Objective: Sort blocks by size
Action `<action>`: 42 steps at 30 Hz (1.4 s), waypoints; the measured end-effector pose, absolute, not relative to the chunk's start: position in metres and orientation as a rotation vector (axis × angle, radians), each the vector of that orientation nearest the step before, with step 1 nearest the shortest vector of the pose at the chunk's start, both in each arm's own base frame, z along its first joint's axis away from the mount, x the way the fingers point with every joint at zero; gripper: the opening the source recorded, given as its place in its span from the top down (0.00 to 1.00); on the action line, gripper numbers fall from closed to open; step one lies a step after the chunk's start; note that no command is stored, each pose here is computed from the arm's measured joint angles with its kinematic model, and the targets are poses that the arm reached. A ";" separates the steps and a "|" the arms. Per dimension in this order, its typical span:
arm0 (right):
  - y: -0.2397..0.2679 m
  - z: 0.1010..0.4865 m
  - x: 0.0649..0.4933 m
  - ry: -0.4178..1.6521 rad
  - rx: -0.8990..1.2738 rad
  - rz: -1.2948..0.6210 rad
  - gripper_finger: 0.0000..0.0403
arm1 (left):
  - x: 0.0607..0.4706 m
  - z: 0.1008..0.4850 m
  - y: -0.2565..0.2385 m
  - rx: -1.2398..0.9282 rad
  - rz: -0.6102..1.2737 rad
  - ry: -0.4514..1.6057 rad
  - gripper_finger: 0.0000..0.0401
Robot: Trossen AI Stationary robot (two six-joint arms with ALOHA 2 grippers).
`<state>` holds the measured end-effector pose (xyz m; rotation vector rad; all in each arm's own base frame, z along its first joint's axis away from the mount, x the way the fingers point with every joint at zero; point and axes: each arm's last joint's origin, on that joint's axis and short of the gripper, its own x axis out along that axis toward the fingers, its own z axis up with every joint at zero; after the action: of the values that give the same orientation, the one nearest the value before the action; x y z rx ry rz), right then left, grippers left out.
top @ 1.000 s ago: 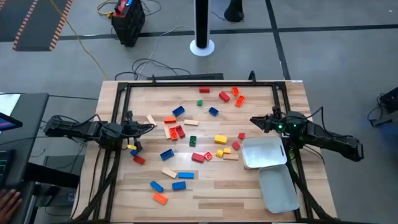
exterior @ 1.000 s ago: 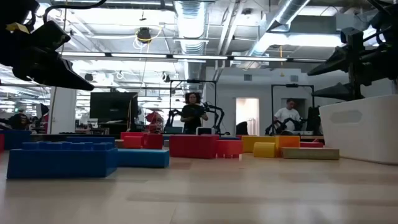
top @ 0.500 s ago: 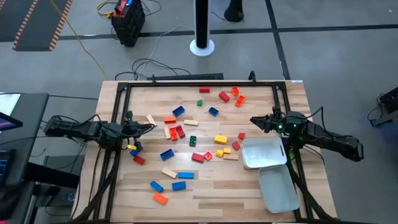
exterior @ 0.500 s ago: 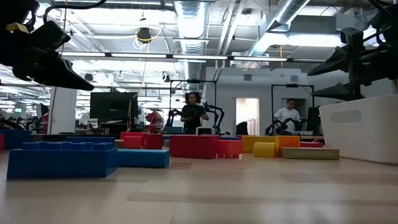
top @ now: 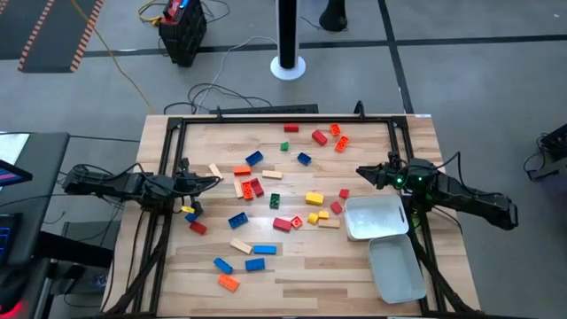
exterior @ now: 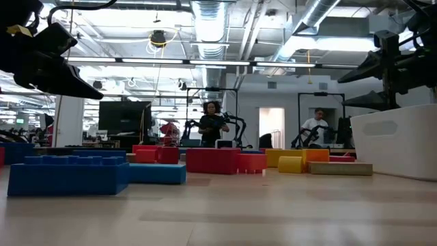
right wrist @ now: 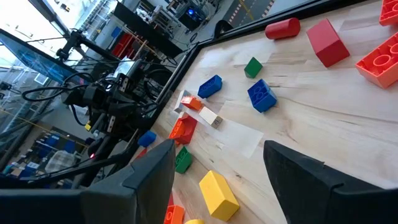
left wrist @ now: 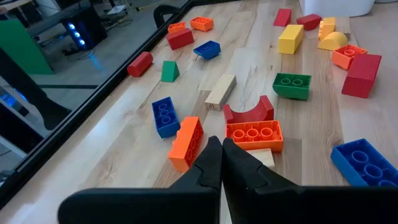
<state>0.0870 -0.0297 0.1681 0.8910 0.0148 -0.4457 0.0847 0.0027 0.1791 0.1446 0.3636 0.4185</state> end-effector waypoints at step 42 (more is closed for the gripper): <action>-0.030 0.168 0.087 0.015 0.891 -0.446 0.33 | 0.089 0.192 0.003 -0.549 0.492 0.070 1.00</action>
<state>0.0870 -0.0297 0.1680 0.8910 0.0153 -0.4458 0.0888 0.0027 0.1923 -0.5488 0.0698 0.4924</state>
